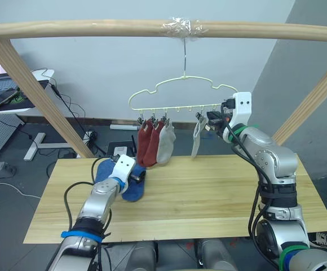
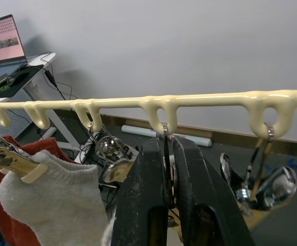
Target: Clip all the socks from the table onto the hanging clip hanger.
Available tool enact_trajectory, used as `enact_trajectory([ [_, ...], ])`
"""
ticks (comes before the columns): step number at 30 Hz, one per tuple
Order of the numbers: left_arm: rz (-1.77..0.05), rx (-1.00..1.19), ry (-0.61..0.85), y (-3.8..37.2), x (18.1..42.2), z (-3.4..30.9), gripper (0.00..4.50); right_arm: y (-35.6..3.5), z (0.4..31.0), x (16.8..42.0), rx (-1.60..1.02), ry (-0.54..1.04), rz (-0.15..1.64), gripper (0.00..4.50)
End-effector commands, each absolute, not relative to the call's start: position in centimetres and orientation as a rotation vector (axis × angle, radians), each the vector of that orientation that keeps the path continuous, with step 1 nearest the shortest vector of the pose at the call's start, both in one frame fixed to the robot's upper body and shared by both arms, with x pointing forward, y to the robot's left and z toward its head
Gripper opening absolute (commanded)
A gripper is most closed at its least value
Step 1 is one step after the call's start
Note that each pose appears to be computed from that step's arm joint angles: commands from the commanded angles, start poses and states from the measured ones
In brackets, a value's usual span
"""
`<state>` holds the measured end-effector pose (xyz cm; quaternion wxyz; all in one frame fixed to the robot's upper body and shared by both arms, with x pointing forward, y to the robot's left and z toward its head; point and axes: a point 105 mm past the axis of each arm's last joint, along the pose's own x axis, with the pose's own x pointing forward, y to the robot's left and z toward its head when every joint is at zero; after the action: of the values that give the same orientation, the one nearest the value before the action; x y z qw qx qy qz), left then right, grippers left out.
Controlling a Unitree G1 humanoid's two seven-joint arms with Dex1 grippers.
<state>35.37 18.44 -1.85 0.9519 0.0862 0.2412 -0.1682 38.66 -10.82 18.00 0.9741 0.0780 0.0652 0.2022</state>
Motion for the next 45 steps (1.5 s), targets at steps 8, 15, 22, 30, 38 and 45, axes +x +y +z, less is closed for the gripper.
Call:
enact_trajectory([
  [8,-0.397,0.204,0.568,18.5,34.6,-4.2,3.91,-11.8,18.7,38.6,0.174,0.117,0.364,0.00],
  [15,-0.512,0.253,0.538,16.8,32.9,-4.4,1.86,-12.2,18.8,39.1,0.185,0.115,0.346,0.00],
  [22,-0.653,0.216,0.414,13.0,31.6,-2.7,0.03,-12.9,17.9,39.6,0.184,0.214,0.298,0.00],
  [30,-0.855,-0.178,0.080,5.4,30.8,6.0,0.03,-12.4,18.8,39.1,0.262,0.315,0.322,0.00],
  [38,-0.927,-0.348,-0.039,0.6,30.7,10.7,0.03,-12.5,20.0,38.4,0.304,0.378,0.321,0.00],
  [45,-0.863,-0.325,-0.097,0.3,32.5,11.1,0.03,-12.7,20.0,38.0,0.373,0.428,0.288,0.00],
])
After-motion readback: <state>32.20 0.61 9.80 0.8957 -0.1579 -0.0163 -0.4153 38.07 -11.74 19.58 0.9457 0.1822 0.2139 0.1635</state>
